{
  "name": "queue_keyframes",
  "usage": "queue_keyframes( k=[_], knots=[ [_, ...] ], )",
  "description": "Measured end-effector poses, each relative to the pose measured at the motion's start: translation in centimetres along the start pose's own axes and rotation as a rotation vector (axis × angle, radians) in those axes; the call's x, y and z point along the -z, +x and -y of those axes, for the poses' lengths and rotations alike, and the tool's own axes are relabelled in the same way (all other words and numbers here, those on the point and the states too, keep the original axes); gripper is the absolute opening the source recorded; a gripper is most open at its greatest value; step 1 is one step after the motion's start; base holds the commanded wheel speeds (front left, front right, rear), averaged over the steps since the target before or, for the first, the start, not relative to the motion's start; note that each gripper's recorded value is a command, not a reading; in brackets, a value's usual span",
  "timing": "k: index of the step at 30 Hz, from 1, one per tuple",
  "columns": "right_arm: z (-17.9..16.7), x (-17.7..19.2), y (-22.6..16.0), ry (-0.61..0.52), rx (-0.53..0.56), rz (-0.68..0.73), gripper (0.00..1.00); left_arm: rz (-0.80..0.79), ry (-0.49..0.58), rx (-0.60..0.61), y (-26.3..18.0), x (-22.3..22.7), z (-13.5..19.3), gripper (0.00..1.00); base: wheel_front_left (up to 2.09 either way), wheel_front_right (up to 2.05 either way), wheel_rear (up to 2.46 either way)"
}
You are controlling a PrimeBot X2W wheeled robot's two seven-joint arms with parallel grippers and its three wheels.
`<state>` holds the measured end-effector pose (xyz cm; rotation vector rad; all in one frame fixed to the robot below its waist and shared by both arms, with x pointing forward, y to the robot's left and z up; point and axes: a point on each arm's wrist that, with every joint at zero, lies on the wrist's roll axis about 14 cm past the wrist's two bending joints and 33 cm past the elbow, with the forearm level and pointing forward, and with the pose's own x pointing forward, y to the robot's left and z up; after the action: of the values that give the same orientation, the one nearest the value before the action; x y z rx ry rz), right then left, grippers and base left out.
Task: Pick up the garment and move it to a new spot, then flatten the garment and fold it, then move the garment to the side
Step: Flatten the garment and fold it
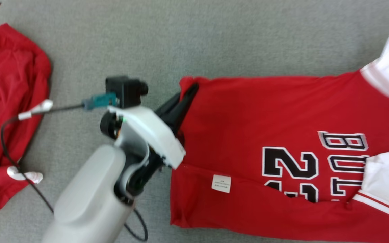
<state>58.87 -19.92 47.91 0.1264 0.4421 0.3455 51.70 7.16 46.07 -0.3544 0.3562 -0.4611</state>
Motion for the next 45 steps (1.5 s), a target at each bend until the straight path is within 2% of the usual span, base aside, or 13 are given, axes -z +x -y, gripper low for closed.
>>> queue_keyframes(
  k=[12,16,26,27,28,29,35,41,45],
  knots=[
    [-1.4,7.1,-9.4,0.102,0.005,-0.022,0.0,0.007,-0.071,-0.009,-5.2,2.4,2.3,0.0,0.0,0.0,0.0],
    [-1.7,9.1,-11.2,0.134,0.024,-0.042,0.0,-0.022,-0.118,-0.001,-6.5,3.8,3.4,0.0,0.0,0.0,0.0],
    [-2.2,11.5,-12.9,0.156,0.046,-0.068,0.0,-0.034,-0.132,-0.008,-8.1,4.8,4.2,0.0,0.0,0.0,0.0],
    [-2.2,11.6,-13.0,0.156,0.048,-0.069,0.29,-0.037,-0.133,-0.007,-8.2,5.0,4.3,0.0,0.0,0.0,0.0],
    [-2.0,11.8,-13.2,0.152,0.053,-0.072,0.91,-0.042,-0.136,-0.011,-8.3,5.1,4.3,0.42,0.0,0.0,0.0],
    [-1.8,12.1,-13.5,0.144,0.058,-0.083,1.0,-0.047,-0.137,-0.018,-8.4,5.4,4.2,1.0,0.0,0.0,0.0],
    [-1.1,14.2,-16.3,0.116,0.083,-0.182,1.0,-0.087,-0.051,-0.061,-10.5,7.5,3.7,1.0,0.0,0.0,0.0],
    [1.7,10.6,-18.5,0.149,0.165,-0.055,1.0,0.152,0.034,-0.194,-12.2,4.0,1.6,1.0,0.0,0.0,0.0],
    [2.6,10.2,-18.4,0.183,0.197,-0.045,1.0,0.275,0.133,-0.243,-13.0,2.4,1.2,1.0,0.0,0.0,0.0]
  ],
)
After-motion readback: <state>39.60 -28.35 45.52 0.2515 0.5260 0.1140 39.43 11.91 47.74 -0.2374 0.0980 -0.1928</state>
